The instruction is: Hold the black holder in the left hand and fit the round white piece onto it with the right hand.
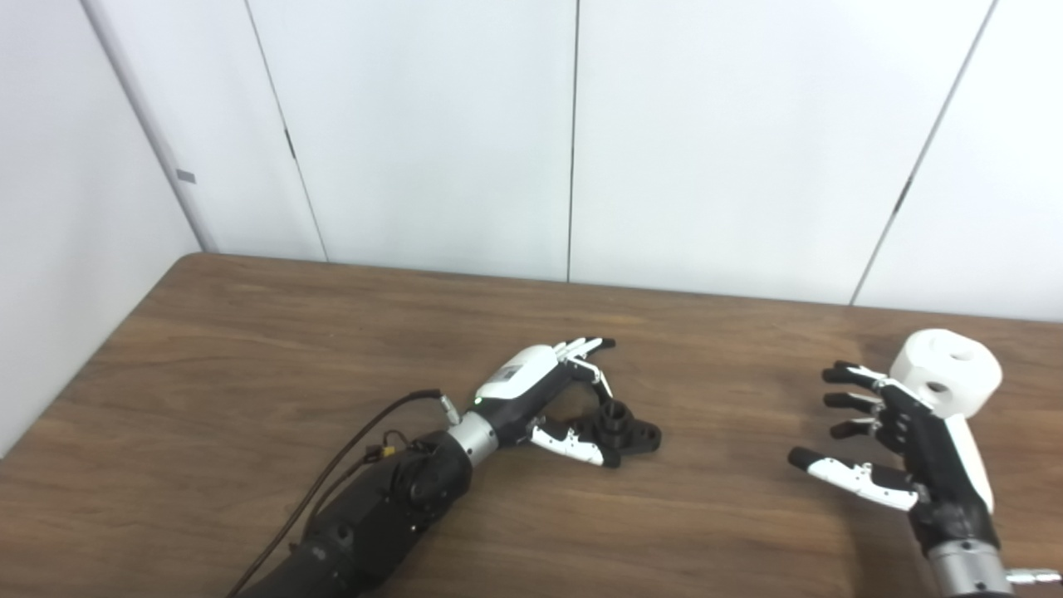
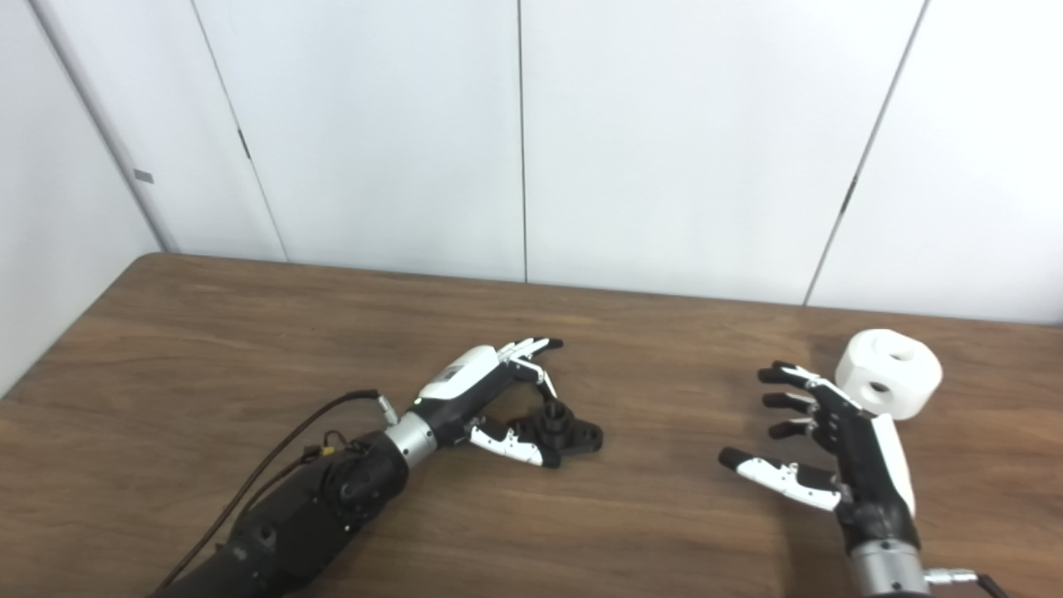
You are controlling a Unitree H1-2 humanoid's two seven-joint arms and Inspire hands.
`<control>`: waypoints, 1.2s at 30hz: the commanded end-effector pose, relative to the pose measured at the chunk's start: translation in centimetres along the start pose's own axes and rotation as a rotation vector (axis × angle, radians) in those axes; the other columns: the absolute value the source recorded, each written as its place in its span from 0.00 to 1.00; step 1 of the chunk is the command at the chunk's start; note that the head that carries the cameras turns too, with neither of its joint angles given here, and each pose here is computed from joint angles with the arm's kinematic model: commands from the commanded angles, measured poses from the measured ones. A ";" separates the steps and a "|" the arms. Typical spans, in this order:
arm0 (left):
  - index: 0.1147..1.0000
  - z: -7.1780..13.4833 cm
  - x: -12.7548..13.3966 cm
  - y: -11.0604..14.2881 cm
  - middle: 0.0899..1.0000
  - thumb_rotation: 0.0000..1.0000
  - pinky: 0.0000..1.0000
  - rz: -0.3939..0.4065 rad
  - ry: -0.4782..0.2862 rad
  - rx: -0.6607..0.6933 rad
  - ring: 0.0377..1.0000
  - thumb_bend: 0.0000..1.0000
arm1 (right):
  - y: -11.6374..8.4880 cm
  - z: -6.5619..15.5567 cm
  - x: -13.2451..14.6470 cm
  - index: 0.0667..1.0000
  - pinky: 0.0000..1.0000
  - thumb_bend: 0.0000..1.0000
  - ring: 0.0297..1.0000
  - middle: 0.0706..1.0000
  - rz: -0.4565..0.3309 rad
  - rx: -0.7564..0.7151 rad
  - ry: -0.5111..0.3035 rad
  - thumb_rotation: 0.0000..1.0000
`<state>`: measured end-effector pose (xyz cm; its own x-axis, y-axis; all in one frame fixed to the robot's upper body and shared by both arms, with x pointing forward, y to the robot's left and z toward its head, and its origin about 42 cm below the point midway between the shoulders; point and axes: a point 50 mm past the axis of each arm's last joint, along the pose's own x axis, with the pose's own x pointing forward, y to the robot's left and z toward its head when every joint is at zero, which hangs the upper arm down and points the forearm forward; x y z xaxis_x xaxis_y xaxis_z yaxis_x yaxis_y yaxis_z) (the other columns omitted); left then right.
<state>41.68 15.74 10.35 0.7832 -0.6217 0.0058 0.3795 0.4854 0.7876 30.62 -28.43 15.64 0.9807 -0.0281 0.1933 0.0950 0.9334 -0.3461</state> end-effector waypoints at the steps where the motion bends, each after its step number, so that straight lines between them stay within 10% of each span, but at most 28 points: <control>1: 0.41 1.1 -1.0 -7.9 0.96 0.06 1.00 -0.259 0.016 -0.001 1.00 0.52 | -0.5 2.1 0.9 0.67 0.54 0.71 0.70 0.82 -0.012 -0.011 -0.088 0.16; 13: 0.41 -0.7 -1.1 -7.2 0.96 0.06 1.00 -0.297 0.044 0.054 1.00 0.52 | -1.0 6.1 2.4 0.67 0.54 0.71 0.69 0.81 0.010 -0.080 -0.184 0.18; 21: 0.42 -3.3 -2.7 -6.0 0.95 0.06 1.00 -0.280 0.064 0.039 1.00 0.52 | -2.3 10.0 6.3 0.68 0.60 0.70 0.73 0.78 -0.048 -0.669 -0.286 0.19; 36: 0.42 -5.6 -4.5 -5.6 0.95 0.06 1.00 -0.299 0.126 0.046 1.00 0.52 | -10.3 13.6 14.6 0.71 0.73 0.85 0.85 0.89 -0.104 -1.252 -0.017 0.29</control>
<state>43.31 15.96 9.88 0.7396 -0.6730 -0.0051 0.4010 0.4346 0.8064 41.04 -32.98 31.18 0.9735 -0.0516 0.2229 0.2230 -0.0028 -0.9748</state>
